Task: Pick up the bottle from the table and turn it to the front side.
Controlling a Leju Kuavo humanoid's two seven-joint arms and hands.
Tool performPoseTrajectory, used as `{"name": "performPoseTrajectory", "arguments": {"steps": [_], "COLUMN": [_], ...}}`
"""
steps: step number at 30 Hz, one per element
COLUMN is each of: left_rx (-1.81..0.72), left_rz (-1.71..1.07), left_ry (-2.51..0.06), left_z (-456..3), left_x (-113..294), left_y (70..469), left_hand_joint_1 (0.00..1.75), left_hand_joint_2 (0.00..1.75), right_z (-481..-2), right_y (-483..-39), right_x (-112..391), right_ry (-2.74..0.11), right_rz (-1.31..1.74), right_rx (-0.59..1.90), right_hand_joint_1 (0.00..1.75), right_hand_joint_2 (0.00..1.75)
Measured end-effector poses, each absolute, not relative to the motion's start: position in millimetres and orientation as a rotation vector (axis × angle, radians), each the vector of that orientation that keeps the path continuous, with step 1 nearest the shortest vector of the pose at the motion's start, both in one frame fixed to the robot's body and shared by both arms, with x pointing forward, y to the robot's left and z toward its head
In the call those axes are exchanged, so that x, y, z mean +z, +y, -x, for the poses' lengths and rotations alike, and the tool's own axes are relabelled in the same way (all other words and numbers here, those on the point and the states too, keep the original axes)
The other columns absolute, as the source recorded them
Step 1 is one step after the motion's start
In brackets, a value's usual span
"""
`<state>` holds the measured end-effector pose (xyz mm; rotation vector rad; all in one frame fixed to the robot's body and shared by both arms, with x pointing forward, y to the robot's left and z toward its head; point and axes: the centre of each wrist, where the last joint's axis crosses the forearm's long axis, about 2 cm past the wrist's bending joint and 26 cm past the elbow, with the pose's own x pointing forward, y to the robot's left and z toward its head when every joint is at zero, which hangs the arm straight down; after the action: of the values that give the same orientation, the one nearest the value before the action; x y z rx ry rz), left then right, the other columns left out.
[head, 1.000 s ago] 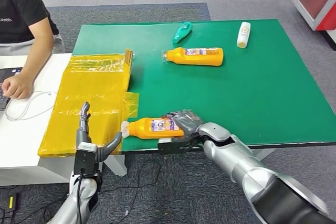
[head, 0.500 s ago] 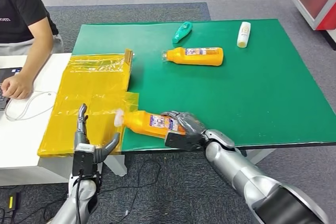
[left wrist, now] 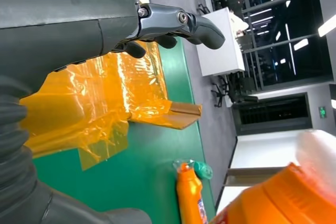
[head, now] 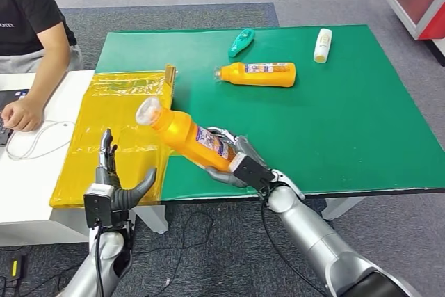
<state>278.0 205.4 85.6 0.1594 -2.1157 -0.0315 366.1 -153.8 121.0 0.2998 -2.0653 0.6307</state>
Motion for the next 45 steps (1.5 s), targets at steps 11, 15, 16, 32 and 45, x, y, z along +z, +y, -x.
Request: {"name": "performPoseTrajectory", "arguments": {"steps": [11, 15, 16, 32, 45], "left_rx": [0.089, 0.14, 0.148, 0.182, 0.201], "left_rz": [0.25, 0.441, 0.483, 0.967, 0.944], "left_ry": [-2.103, -2.121, -2.126, -2.013, -1.983], "left_z": [-289, -290, -289, -286, -294], "left_x": [100, 115, 119, 158, 159], "left_y": [191, 185, 183, 162, 162], "left_hand_joint_1": [0.0, 0.0, 0.0, 0.0, 0.0], "left_hand_joint_2": [1.75, 1.75, 1.75, 1.75, 1.75], "right_z": [-353, -349, -349, -341, -339], "right_y": [-140, -139, -139, -128, -125], "right_x": [130, 127, 127, 128, 127], "right_ry": [-2.186, -2.181, -2.181, -2.211, -2.233], "right_rz": [-0.187, -0.202, -0.205, -0.195, -0.155], "right_rx": [0.634, 0.613, 0.611, 0.683, 0.712], "right_hand_joint_1": [1.75, 1.75, 1.75, 1.75, 1.75], "right_hand_joint_2": [1.75, 1.75, 1.75, 1.75, 1.75]}}
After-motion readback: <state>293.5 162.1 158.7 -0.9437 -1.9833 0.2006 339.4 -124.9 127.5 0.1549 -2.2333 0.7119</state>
